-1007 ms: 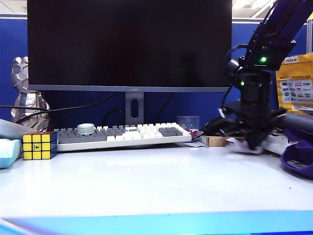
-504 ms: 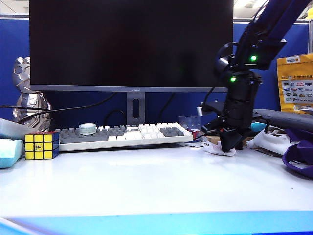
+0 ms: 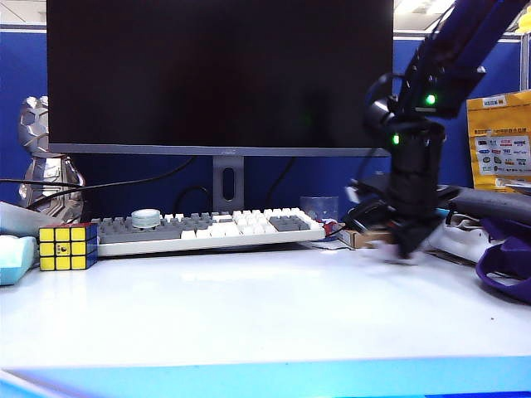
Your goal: Use the wet wipes on the table to wipe the cherry juice off the table, then put the wipes back on the table.
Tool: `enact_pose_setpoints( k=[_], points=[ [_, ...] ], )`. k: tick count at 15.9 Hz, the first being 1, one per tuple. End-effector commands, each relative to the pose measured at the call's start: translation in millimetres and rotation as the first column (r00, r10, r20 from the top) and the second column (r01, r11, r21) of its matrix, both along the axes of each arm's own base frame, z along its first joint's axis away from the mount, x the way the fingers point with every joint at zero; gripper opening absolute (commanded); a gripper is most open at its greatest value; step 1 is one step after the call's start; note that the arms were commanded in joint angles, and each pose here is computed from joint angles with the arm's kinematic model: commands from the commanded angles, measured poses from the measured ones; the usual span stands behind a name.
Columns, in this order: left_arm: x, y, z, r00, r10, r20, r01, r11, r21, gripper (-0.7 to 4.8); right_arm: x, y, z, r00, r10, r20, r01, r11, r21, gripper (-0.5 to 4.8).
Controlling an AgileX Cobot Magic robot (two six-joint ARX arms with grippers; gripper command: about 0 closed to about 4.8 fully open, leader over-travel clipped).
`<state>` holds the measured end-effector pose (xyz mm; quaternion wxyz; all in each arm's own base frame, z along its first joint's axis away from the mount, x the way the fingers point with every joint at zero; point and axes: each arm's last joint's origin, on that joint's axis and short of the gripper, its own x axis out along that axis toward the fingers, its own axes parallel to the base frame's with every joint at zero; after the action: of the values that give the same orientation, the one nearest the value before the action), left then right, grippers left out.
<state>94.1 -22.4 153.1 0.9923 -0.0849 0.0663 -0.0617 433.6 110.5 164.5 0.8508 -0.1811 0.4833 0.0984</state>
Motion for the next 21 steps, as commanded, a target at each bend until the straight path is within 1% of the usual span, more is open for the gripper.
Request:
enact_pose_setpoints(
  k=[1, 2, 3, 5, 7, 8, 9, 10, 11, 12, 13, 16, 18, 19, 20, 21],
  points=[
    [0, 0, 1, 1.000, -0.004, 0.008, 0.004, 1.000, 0.002, 0.28, -19, 27, -9, 0.970, 0.176, -0.167, -0.155, 0.979, 0.132, -0.05],
    [0, 0, 1, 1.000, -0.004, 0.008, 0.004, 1.000, 0.002, 0.28, -25, 35, -9, 0.954, 0.226, -0.196, -0.198, 0.968, 0.152, -0.05],
    [0, 0, 1, 1.000, -0.004, 0.008, 0.004, 1.000, 0.002, 0.28, -29, 45, -10, 0.941, 0.269, -0.204, -0.237, 0.957, 0.165, -0.05],
    [0, 0, 1, 1.000, -0.004, 0.008, 0.004, 1.000, 0.002, 0.28, -34, 63, -5, 0.936, 0.313, -0.163, -0.288, 0.944, 0.162, -0.05],
    [0, 0, 1, 1.000, -0.004, 0.008, 0.004, 1.000, 0.002, 0.28, -34, 69, 7, 0.935, 0.327, -0.137, -0.304, 0.938, 0.167, -0.05],
    [0, 0, 1, 1.000, -0.004, 0.008, 0.004, 1.000, 0.002, 0.28, -32, 70, 15, 0.938, 0.324, -0.126, -0.301, 0.938, 0.171, 0.18],
    [0, 0, 1, 1.000, -0.004, 0.008, 0.004, 1.000, 0.001, 0.28, -30, 71, 21, 0.941, 0.317, -0.123, -0.294, 0.940, 0.171, 0.69],
    [0, 0, 1, 1.000, -0.004, 0.008, 0.004, 1.000, 0.002, 0.28, -28, 71, 30, 0.943, 0.312, -0.116, -0.290, 0.941, 0.174, 1.51],
    [0, 0, 1, 1.000, -0.004, 0.008, 0.004, 1.000, 0.002, 0.28, -26, 72, 39, 0.943, 0.312, -0.115, -0.290, 0.941, 0.174, 1.54],
    [0, 0, 1, 1.000, -0.004, 0.008, 0.004, 1.000, 0.001, 0.28, -25, 73, 46, 0.943, 0.312, -0.115, -0.290, 0.941, 0.175, 1.54],
    [0, 0, 1, 1.000, -0.004, 0.008, 0.004, 1.000, 0.002, 0.28, -25, 73, 61, 0.941, 0.312, -0.129, -0.288, 0.941, 0.176, 1.54],
    [0, 0, 1, 1.000, -0.004, 0.008, 0.004, 1.000, 0.002, 0.28, -26, 72, 79, 0.939, 0.312, -0.144, -0.287, 0.943, 0.170, 1.55],
    [0, 0, 1, 1.000, -0.004, 0.008, 0.004, 1.000, 0.002, 0.28, -30, 70, 88, 0.932, 0.311, -0.185, -0.282, 0.945, 0.165, 1.63],
    [0, 0, 1, 1.000, -0.004, 0.008, 0.004, 1.000, 0.002, 0.28, -31, 70, 94, 0.933, 0.306, -0.187, -0.277, 0.946, 0.166, 1.62],
    [0, 0, 1, 1.000, -0.004, 0.008, 0.004, 1.000, 0.002, 0.28, -31, 70, 100, 0.938, 0.306, -0.160, -0.280, 0.945, 0.170, 1.33],
    [0, 0, 1, 1.000, -0.004, 0.008, 0.004, 1.000, 0.002, 0.28, -30, 70, 109, 0.947, 0.298, -0.121, -0.276, 0.946, 0.170, 0.38]
  ],
)
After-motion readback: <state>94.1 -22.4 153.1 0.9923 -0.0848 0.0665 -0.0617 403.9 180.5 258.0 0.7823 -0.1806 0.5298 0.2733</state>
